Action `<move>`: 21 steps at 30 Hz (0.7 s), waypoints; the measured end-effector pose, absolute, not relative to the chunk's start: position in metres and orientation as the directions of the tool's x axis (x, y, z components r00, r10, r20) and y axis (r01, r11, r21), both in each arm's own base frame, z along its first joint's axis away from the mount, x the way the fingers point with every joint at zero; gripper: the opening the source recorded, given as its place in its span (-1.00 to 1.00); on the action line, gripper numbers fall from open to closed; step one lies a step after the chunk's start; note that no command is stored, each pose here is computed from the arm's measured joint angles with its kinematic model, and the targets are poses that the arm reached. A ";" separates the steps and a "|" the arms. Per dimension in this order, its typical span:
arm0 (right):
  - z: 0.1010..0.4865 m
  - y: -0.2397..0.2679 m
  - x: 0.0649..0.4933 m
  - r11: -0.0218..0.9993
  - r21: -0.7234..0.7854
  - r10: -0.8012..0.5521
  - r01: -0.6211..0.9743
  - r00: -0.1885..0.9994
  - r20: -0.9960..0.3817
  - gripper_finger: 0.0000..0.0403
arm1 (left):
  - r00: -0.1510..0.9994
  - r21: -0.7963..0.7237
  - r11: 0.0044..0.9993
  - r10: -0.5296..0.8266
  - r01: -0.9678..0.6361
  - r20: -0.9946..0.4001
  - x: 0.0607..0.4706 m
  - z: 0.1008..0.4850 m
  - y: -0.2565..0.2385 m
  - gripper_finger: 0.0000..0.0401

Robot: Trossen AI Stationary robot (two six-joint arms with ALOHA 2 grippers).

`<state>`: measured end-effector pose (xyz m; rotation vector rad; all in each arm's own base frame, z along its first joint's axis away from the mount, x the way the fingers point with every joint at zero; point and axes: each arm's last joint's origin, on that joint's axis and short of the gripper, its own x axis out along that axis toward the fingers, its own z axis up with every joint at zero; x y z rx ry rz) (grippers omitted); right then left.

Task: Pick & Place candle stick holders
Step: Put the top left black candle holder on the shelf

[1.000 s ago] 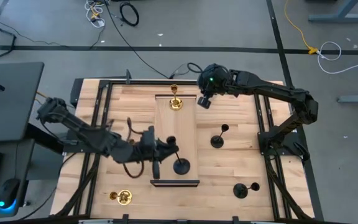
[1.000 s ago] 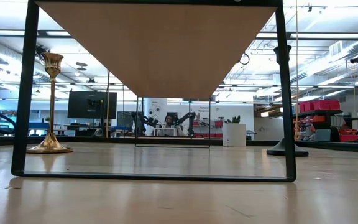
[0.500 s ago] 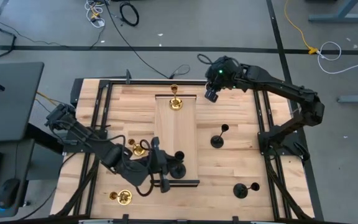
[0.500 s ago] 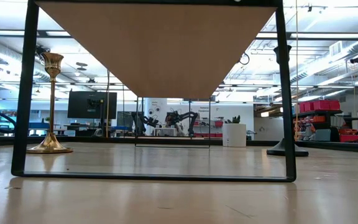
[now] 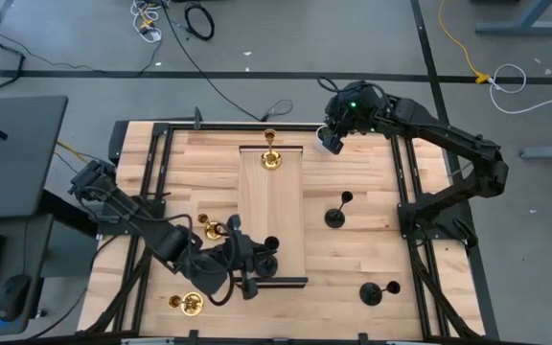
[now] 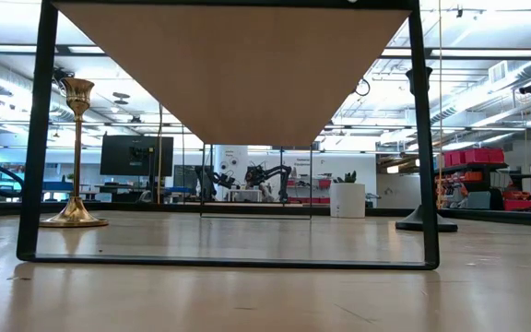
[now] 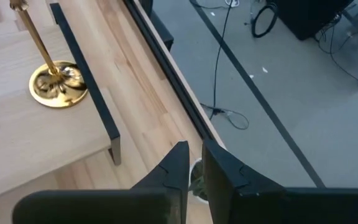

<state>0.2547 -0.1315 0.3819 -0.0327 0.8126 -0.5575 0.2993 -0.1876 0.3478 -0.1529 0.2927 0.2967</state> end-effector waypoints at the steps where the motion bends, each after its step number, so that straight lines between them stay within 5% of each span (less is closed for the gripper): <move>1: 0.382 -0.131 0.255 0.856 -0.237 -0.484 0.460 0.553 -0.678 -0.76 | 0.914 -0.109 0.944 0.265 -0.310 -0.308 0.299 0.348 -0.188 -0.93; 21: 0.382 -0.132 0.255 0.858 -0.251 -0.487 0.449 0.555 -0.674 -0.76 | 0.914 -0.124 0.938 0.278 -0.325 -0.295 0.311 0.341 -0.188 -0.92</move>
